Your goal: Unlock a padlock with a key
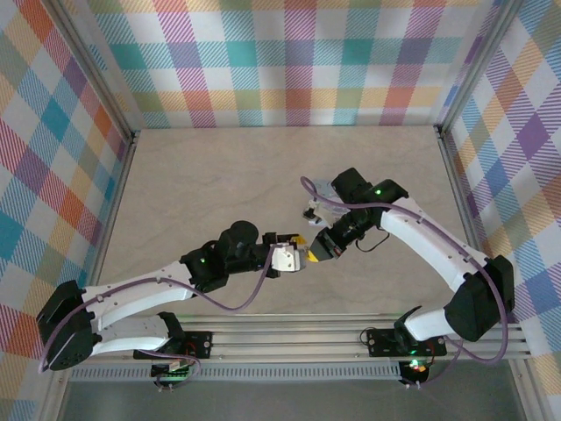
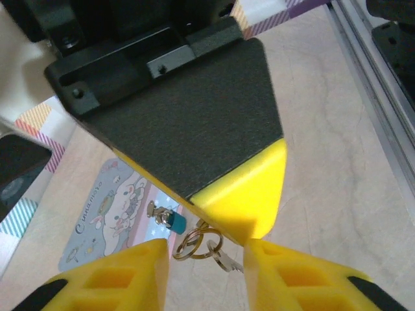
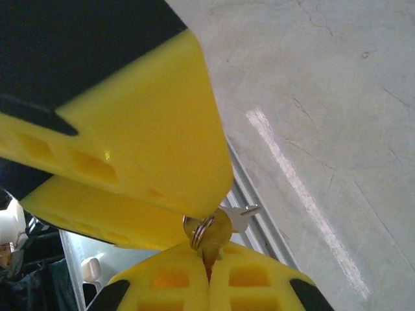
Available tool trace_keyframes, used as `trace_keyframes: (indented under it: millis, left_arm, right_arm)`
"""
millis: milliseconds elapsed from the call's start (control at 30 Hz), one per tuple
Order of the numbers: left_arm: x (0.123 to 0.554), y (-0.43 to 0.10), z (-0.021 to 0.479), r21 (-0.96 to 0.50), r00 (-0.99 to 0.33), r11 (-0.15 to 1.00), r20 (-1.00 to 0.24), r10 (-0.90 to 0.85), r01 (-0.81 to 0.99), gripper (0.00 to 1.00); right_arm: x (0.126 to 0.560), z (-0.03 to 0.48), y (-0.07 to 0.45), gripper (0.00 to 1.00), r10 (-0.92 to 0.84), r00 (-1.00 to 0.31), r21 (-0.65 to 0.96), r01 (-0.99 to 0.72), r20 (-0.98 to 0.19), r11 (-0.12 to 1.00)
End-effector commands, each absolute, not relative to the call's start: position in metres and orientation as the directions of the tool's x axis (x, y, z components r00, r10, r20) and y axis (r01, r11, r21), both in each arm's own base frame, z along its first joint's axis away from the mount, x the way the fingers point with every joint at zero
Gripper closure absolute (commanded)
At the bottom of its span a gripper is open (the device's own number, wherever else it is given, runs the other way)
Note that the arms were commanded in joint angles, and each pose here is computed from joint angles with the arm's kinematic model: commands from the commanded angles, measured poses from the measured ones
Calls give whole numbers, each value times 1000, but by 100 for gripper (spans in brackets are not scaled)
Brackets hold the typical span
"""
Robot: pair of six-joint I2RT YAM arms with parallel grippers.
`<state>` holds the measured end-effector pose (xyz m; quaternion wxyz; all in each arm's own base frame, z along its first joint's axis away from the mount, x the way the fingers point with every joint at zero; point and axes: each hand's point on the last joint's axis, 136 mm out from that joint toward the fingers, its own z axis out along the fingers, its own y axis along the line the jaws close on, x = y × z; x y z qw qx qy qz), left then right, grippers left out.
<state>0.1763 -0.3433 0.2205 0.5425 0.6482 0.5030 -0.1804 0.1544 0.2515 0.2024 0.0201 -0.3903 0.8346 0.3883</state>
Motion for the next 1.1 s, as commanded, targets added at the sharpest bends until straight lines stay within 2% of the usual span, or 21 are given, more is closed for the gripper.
trace_keyframes:
  millis: [0,200,567,700,833,900,1000,1067]
  left_arm:
    - [175,-352,239,578,492,81,-752,439,812,74]
    - [172,-353,237,592,509,52,-731,454,805,99]
    - [164,-347,231,535,454,65,-769,449,842,100]
    - [167,-344,227,488,393,107,-798,457,866,100]
    - [180,-343,218,453,323,169,-808,493,875,100]
    - [188,-345,222,434,299,178,-813,499,883,100]
    - [206,-343,231,297,154,242,-866,475,924,100]
    - [214,-342,232,225,69,297,-887,457,928,100]
  right_arm:
    - [147,213,255,100,-652,-676,662,-667,-343,342]
    - [145,215,254,100,-659,-678,668,-659,-326,347]
    - [146,230,260,100,-633,-674,672,-672,-381,310]
    - [152,231,261,76,-609,-674,648,-692,-420,319]
    - [171,244,251,51,-542,-658,529,-749,-523,399]
    - [188,263,242,46,-448,-647,460,-758,-617,462]
    - [203,297,230,37,-286,-606,423,-755,-742,501]
    - [213,306,220,32,-188,-591,414,-725,-784,550]
